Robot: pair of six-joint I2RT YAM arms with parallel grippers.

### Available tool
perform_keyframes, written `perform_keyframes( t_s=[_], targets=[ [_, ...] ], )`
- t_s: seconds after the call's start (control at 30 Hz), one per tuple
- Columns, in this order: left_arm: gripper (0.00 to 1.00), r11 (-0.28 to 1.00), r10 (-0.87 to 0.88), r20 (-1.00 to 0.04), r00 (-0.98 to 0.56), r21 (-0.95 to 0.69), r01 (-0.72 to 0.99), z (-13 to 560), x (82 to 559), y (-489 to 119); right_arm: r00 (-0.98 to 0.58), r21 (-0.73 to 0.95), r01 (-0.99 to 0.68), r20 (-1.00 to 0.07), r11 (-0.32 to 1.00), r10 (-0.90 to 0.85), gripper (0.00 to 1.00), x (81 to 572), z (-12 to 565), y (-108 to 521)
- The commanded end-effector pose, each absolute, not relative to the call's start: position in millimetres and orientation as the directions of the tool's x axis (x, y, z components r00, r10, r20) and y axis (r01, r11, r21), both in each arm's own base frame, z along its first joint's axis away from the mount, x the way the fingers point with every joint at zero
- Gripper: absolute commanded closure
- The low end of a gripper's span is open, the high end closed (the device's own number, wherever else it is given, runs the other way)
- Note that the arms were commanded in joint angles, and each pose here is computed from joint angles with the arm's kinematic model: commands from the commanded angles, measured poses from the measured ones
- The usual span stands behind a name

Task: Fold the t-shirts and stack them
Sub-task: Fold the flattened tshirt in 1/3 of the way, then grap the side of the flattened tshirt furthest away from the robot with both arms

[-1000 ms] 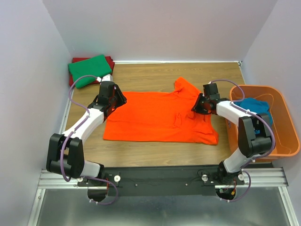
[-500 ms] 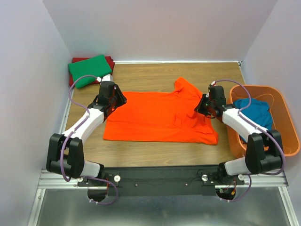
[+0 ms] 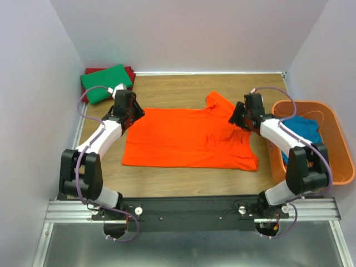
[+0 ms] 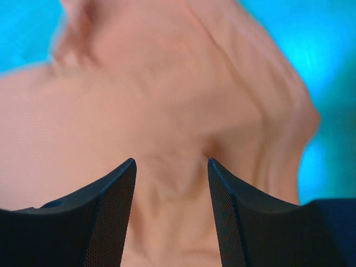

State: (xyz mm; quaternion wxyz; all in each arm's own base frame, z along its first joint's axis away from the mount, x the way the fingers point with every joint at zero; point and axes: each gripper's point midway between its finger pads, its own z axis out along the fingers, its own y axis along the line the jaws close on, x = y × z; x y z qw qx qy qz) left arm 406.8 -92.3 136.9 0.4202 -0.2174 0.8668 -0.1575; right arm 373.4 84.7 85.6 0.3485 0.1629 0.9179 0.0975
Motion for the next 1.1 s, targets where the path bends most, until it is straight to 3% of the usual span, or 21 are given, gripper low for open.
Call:
perform_keyframes(
  t_s=[0.0,0.53,1.07],
  targets=[
    [0.55,0.813,-0.581,-0.660,-0.477,-0.447,-0.372,142.4,429.9,-67.9,-0.652,0.312,0.214,-0.660,0.926,0.374,0.39,419.9,116.7,89.5],
    [0.55,0.684,-0.640,-0.650,-0.410,-0.238,-0.690,83.7,499.5,-27.6,-0.688,0.335,0.169,-0.634,0.927,0.354,0.40,456.0,105.0,107.7],
    [0.55,0.649,-0.631,-0.630,-0.453,-0.108,-0.753,39.7,520.0,-5.5,-0.694,0.332,0.160,-0.632,0.930,0.345,0.40,452.5,103.5,107.7]
  ],
)
